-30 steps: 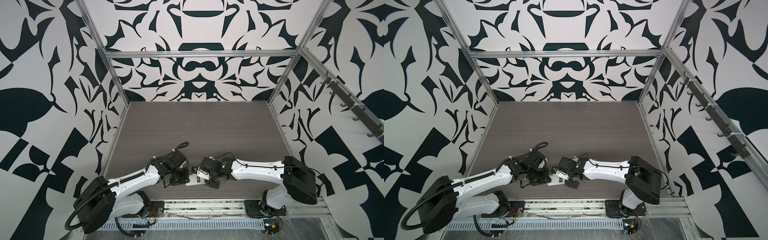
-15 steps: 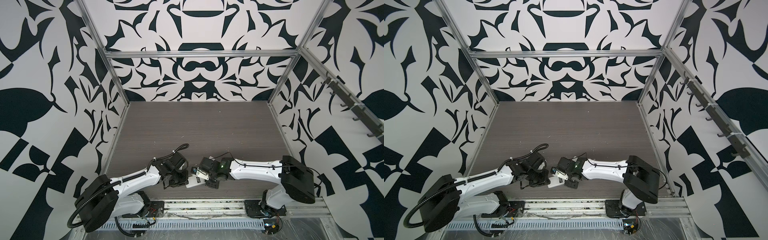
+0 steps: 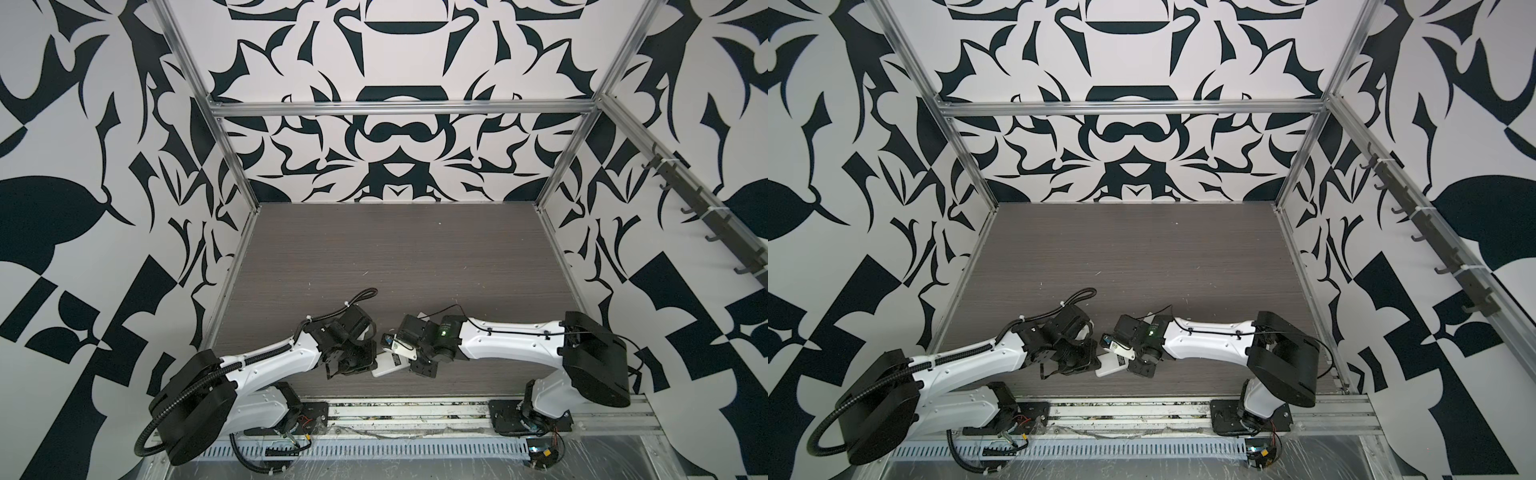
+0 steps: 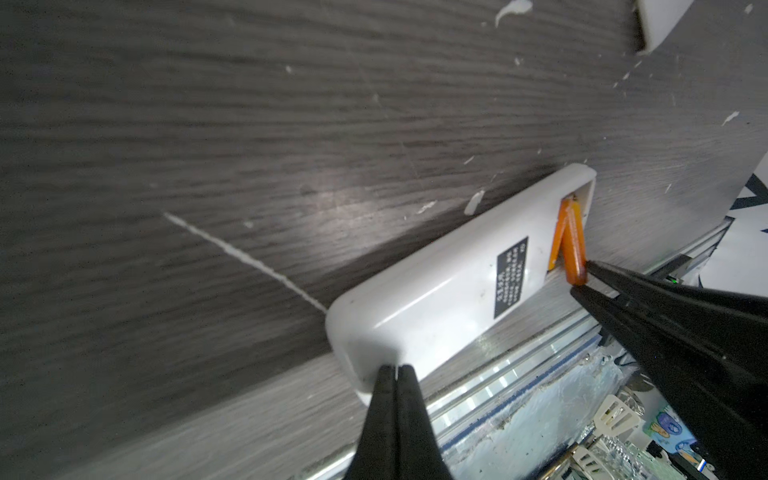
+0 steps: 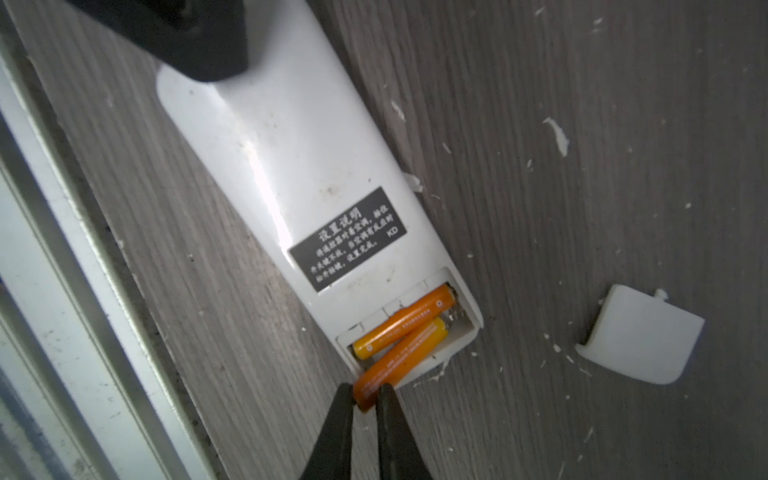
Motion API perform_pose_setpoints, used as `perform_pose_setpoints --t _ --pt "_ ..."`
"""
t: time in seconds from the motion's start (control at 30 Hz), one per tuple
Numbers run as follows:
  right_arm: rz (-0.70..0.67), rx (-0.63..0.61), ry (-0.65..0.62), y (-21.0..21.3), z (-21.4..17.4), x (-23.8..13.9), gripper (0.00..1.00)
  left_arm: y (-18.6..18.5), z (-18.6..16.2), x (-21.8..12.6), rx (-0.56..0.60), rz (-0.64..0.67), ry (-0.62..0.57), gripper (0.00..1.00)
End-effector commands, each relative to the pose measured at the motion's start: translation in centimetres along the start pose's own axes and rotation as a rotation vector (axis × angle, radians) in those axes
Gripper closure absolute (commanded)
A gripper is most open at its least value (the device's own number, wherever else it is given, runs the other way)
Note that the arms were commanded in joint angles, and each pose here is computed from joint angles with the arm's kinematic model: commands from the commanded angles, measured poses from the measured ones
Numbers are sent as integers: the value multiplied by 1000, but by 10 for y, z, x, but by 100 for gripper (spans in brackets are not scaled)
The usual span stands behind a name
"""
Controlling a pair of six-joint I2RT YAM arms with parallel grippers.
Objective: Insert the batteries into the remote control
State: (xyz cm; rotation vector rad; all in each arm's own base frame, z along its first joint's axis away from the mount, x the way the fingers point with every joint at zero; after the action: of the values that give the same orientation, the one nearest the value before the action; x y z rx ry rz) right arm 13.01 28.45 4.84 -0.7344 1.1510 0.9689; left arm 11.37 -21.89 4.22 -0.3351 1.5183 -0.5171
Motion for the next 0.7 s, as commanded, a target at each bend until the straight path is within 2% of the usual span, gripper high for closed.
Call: perform_pose_setpoints --t 0.0,0.43,0.67 --pt "-46 5 0 -7 6 1 85 12 -6 2 -21 33 10 99" --pt "-81 -3 34 -13 7 8 88 15 -6 3 -17 52 20 100" --pt "-88 57 32 -14 7 8 90 16 -8 3 -18 50 21 100"
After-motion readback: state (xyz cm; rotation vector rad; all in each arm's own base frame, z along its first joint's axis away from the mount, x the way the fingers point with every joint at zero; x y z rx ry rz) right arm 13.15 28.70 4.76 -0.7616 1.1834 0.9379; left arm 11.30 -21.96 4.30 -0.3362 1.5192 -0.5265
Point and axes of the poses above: each gripper's point midway between its finger pads, its own x axis out along the fingers, its own y axis along the line the jaws close on, z = x × y, the point moved 1 cm from there along -x, back along the fingers, and after that the axes turned 8 degrees about x, right-handed, at the moved point
